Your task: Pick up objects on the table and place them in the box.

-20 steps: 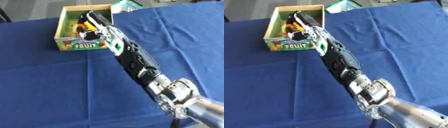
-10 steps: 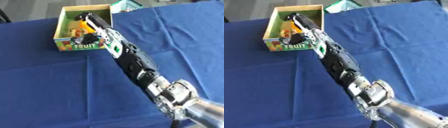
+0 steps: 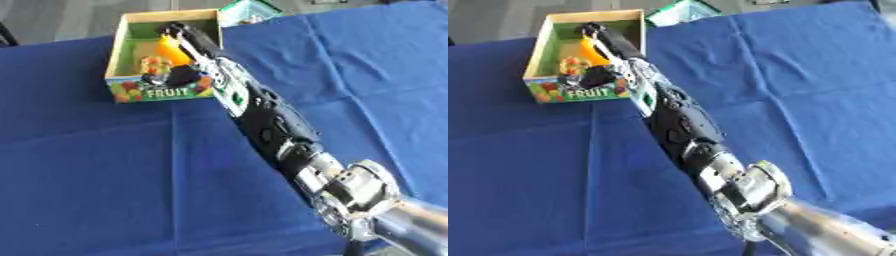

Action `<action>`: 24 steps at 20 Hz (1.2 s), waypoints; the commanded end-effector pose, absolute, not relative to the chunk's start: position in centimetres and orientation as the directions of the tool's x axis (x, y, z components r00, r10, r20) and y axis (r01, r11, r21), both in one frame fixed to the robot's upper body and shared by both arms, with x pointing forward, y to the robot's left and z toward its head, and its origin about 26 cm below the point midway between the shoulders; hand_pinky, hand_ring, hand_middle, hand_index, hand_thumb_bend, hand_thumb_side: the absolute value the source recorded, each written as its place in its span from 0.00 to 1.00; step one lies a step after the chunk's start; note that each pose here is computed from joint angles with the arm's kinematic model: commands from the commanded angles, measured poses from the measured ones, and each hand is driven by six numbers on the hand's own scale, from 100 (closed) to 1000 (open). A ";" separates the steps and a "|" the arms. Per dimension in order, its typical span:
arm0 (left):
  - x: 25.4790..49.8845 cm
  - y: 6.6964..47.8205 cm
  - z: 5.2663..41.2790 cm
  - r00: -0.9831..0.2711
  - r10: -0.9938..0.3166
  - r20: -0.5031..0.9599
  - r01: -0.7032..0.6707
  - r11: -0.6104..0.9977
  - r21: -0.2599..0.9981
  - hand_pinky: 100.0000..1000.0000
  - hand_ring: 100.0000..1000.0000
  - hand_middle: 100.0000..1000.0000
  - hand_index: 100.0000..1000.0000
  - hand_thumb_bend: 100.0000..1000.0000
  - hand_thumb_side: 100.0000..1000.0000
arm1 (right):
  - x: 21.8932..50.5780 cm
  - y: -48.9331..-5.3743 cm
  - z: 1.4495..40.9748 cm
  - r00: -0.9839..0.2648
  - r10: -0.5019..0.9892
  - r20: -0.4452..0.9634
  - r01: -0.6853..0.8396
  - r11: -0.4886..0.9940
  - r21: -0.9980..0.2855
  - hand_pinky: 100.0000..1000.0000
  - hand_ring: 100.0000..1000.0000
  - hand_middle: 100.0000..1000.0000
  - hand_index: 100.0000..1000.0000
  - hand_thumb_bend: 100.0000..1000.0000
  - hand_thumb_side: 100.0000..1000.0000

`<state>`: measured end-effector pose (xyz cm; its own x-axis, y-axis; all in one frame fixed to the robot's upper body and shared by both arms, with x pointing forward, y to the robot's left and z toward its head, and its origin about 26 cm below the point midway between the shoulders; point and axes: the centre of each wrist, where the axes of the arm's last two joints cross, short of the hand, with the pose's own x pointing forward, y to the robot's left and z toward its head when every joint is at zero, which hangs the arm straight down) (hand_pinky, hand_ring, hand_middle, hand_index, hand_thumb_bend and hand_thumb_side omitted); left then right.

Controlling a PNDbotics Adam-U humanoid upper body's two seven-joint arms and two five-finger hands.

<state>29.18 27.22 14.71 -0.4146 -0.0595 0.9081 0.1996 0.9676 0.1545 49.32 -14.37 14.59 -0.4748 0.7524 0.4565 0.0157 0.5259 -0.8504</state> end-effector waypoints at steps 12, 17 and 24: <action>28.9 27.9 15.1 -0.423 -0.079 0.903 0.166 0.972 0.163 0.73 0.56 0.49 0.72 0.00 0.49 | 49.9 -20.0 20.9 -0.447 0.701 0.556 0.147 0.670 -0.727 0.86 0.88 0.91 0.91 0.57 0.40; 28.8 28.1 15.0 -0.420 -0.085 0.904 0.152 0.975 0.163 0.73 0.56 0.49 0.72 0.00 0.49 | 49.5 -22.7 22.5 -0.457 0.679 0.574 0.165 0.699 -0.696 0.85 0.85 0.85 0.89 0.55 0.39; 28.7 28.5 14.9 -0.415 -0.094 0.905 0.126 0.979 0.160 0.73 0.57 0.49 0.72 0.00 0.49 | 47.3 -27.3 24.1 -0.495 0.596 0.633 0.150 0.776 -0.613 0.82 0.81 0.78 0.86 0.36 0.35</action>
